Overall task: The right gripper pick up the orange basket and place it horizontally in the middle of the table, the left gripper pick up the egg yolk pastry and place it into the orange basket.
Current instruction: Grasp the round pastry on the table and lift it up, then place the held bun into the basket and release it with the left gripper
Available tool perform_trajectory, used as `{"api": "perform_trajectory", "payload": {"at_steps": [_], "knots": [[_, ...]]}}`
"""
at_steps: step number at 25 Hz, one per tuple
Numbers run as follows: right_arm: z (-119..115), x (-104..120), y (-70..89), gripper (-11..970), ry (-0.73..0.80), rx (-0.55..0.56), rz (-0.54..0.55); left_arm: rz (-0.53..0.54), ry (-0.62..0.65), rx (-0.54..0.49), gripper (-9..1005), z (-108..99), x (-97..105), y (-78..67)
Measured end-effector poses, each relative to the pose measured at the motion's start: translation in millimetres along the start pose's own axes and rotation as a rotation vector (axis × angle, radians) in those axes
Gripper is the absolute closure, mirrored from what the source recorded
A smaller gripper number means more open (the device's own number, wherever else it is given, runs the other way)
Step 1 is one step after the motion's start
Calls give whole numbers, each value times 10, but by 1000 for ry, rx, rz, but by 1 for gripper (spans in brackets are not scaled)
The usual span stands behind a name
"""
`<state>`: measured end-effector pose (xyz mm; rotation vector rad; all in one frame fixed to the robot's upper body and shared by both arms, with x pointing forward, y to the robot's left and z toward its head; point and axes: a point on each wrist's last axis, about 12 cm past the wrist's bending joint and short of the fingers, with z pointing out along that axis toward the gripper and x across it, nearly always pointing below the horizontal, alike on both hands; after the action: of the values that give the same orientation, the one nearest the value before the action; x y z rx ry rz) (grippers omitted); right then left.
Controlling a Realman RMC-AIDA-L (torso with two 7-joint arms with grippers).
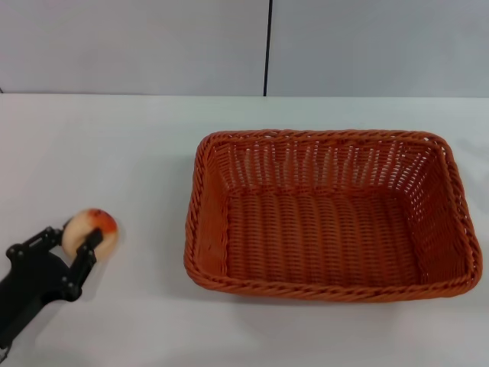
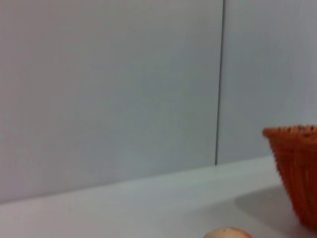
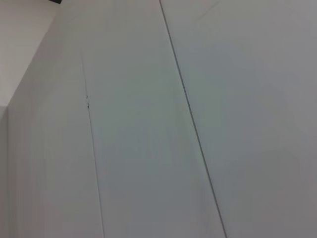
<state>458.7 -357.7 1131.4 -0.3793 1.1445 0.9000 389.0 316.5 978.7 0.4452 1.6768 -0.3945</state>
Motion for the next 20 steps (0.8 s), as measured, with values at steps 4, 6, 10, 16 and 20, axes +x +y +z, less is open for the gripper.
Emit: {"api": "perform_trajectory", "payload": {"at_steps": [4,6,10,16,20], "knots": [[-34,14,1,469,-13,16,8,-17,-133,7,643,-48,-174,56],[-37,16,2,469,-16,18,8,-34,-186,30,660,-47,-269,106],[-20,23,1,469,-21,16,10,-52,-256,126,695,58,-440,158],[-5,57,4,468,-28,15,27,-66,-300,310,747,388,-584,13],[-9,77,9,468,-32,18,38,-87,-293,486,781,771,-673,-239]]}}
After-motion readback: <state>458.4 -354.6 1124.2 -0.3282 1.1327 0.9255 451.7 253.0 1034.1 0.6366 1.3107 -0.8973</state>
